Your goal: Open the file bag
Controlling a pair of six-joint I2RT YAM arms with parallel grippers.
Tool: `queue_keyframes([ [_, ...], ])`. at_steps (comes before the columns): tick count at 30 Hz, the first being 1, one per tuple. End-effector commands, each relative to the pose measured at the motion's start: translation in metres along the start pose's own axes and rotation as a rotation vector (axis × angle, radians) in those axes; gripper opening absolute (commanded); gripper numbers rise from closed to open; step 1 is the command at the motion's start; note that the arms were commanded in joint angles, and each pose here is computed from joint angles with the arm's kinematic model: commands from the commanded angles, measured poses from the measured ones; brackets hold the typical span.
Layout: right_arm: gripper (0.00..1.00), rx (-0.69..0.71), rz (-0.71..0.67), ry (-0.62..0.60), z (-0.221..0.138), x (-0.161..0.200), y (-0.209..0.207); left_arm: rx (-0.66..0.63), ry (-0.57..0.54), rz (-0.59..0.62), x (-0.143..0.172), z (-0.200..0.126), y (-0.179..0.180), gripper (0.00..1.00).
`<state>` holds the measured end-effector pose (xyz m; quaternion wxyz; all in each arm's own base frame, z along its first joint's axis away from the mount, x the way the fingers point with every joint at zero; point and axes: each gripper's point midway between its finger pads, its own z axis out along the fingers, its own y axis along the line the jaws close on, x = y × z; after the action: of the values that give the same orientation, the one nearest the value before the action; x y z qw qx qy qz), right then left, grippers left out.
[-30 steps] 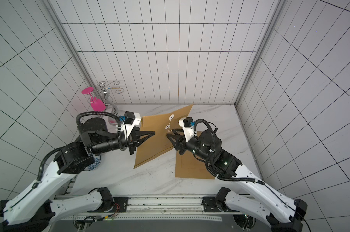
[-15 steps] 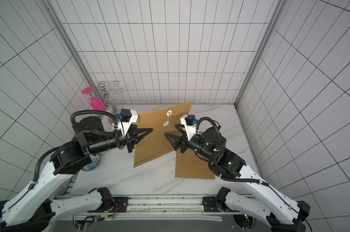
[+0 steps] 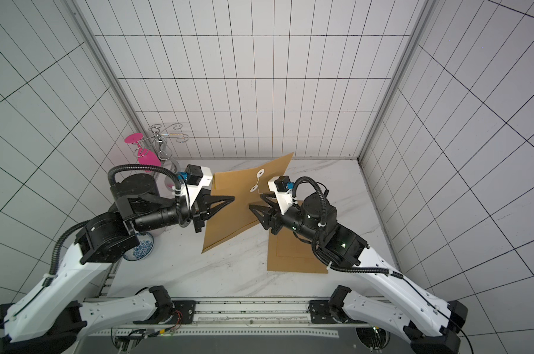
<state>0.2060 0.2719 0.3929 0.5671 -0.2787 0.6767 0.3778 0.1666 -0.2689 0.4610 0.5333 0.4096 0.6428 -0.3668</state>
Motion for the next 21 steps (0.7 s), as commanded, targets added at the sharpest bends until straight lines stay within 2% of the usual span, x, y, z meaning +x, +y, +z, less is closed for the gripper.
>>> queue_keyframes([
  [1,0.65,0.039,-0.035,-0.108,-0.019,-0.028,-0.003,0.018,-0.04,0.038,-0.015,-0.01,-0.007,0.0],
  [7,0.65,-0.003,-0.039,-0.103,-0.018,-0.035,0.005,0.025,-0.035,0.031,-0.014,-0.006,-0.007,0.0],
  [10,0.65,-0.024,-0.043,-0.111,-0.025,-0.041,0.011,-0.069,-0.045,0.037,-0.016,-0.008,0.008,0.0],
  [14,0.68,-0.038,-0.031,-0.162,-0.056,-0.051,0.017,-0.157,-0.072,0.072,-0.023,-0.014,0.022,0.0],
  [17,0.7,-0.02,-0.023,-0.171,-0.07,-0.049,0.015,-0.158,-0.063,0.078,-0.022,-0.009,0.023,0.0],
  [21,0.68,0.021,-0.039,-0.133,-0.064,-0.042,0.007,-0.137,-0.051,0.077,-0.018,-0.003,0.022,0.0],
])
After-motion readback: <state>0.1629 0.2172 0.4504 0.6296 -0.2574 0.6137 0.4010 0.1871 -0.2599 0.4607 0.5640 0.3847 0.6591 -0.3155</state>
